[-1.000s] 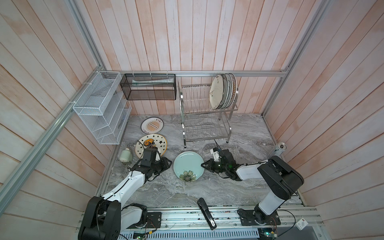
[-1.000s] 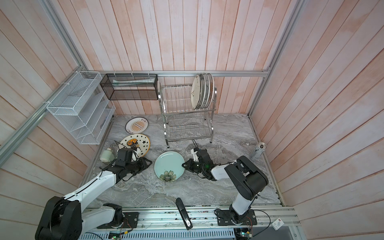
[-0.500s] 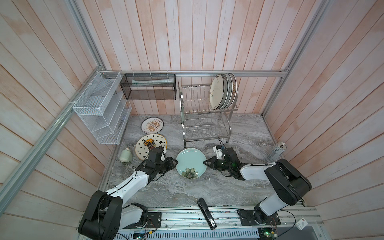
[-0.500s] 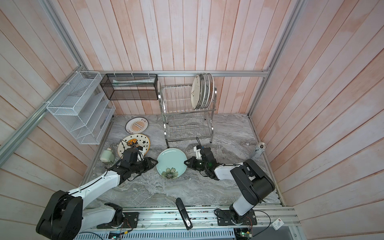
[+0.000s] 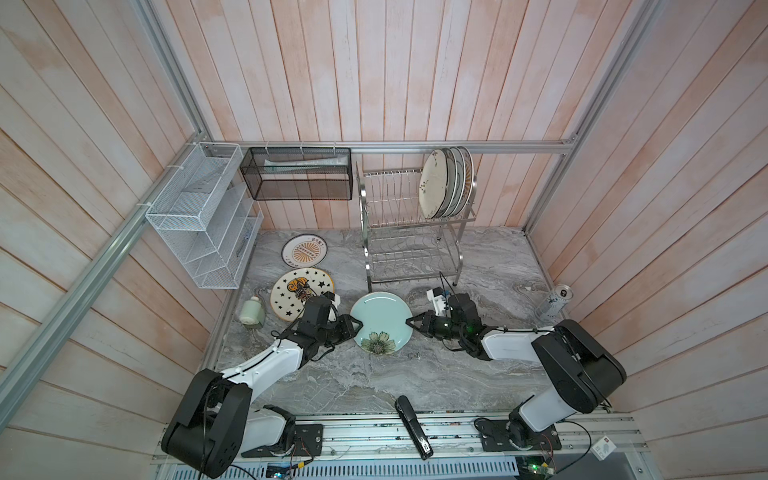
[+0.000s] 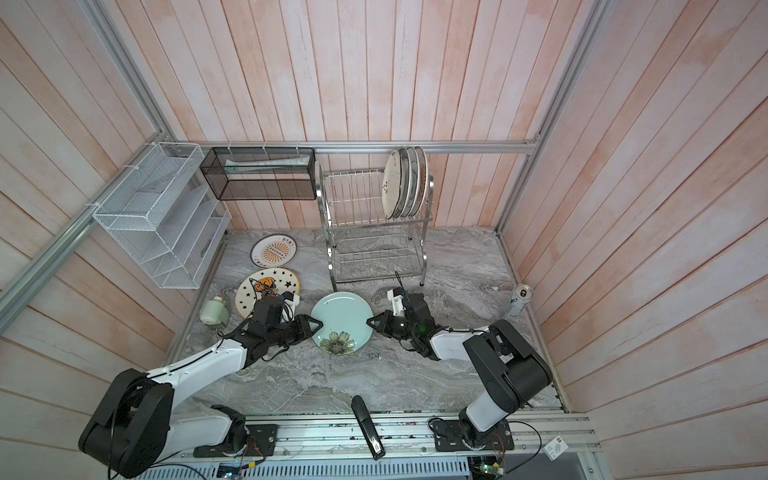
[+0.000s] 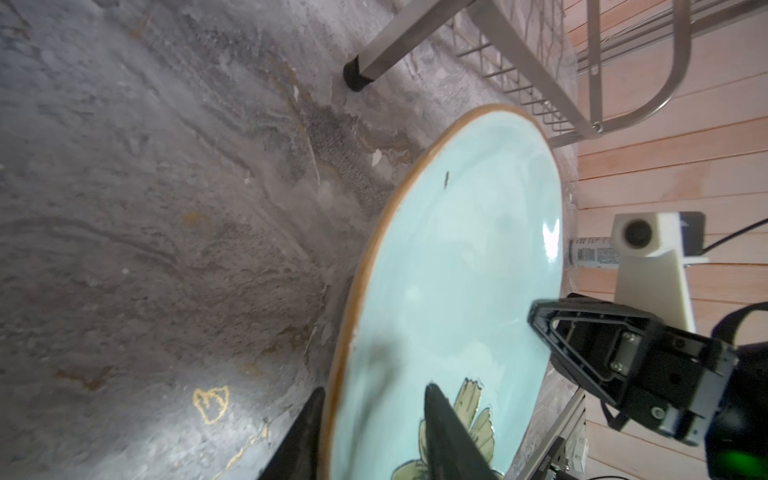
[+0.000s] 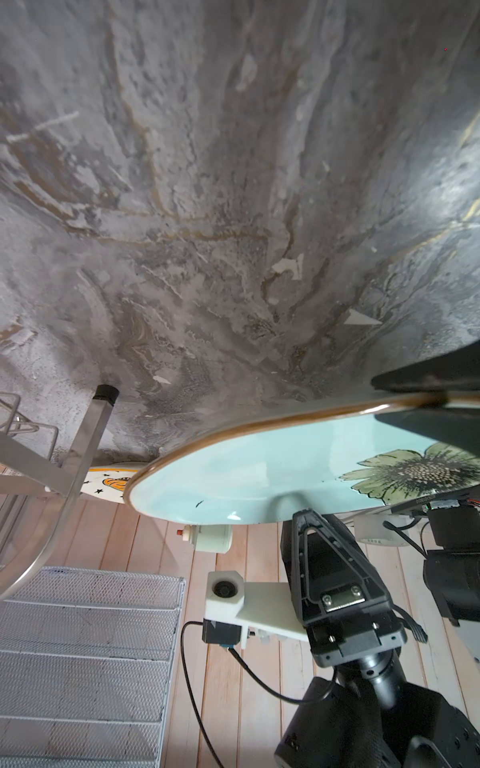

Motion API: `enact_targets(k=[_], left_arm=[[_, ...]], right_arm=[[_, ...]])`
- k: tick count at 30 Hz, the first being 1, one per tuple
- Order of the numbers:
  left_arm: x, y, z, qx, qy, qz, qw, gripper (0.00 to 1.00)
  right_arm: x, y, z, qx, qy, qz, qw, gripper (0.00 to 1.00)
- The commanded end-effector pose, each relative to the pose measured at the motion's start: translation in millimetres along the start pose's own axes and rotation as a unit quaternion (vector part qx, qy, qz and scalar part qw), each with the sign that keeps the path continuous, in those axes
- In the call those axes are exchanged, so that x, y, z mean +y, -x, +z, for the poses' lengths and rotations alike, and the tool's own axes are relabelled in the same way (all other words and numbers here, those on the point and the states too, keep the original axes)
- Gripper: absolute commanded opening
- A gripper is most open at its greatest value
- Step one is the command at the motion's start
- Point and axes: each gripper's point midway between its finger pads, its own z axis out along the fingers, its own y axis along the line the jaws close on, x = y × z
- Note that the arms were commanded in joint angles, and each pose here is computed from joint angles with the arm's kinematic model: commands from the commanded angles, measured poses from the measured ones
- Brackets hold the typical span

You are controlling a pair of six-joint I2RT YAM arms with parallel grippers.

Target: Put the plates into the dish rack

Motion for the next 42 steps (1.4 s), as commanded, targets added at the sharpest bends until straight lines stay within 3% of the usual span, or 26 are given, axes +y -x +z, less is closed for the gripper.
enact_targets(k=[1, 9, 25, 30, 37, 42], left_arm=[[-20.5, 6.1, -4.3, -0.016, -0.041, 0.017, 0.999, 0.40], [-36.0, 11.0, -17.5, -0.039, -0.069, 0.034, 0.996, 0.36], [-56.9, 16.9, -27.6, -0.060, -0.119, 0.048, 0.990, 0.02], [-62.7, 18.3, -32.4, -0.068, -0.133, 0.050, 0.988, 0.00], [-75.5, 22.5, -46.4, -0.091, -0.159, 0.058, 0.981, 0.00], [-82.3, 25.1, -53.4, -0.100, -0.170, 0.063, 0.978, 0.00]], right_arm=[[46.0, 14.7, -9.2, -0.019, 0.086, -0.030, 0.996, 0.00], [53.7, 13.4, -8.8, -0.011, 0.112, -0.024, 0.993, 0.00], [64.4, 15.5, -18.5, -0.023, 0.117, -0.038, 0.992, 0.00], [68.5, 15.6, -20.5, -0.024, 0.120, -0.043, 0.992, 0.11], [73.4, 12.9, -22.8, -0.027, 0.123, -0.050, 0.991, 0.33], [82.7, 7.6, -19.0, -0.021, 0.131, -0.057, 0.990, 0.38]])
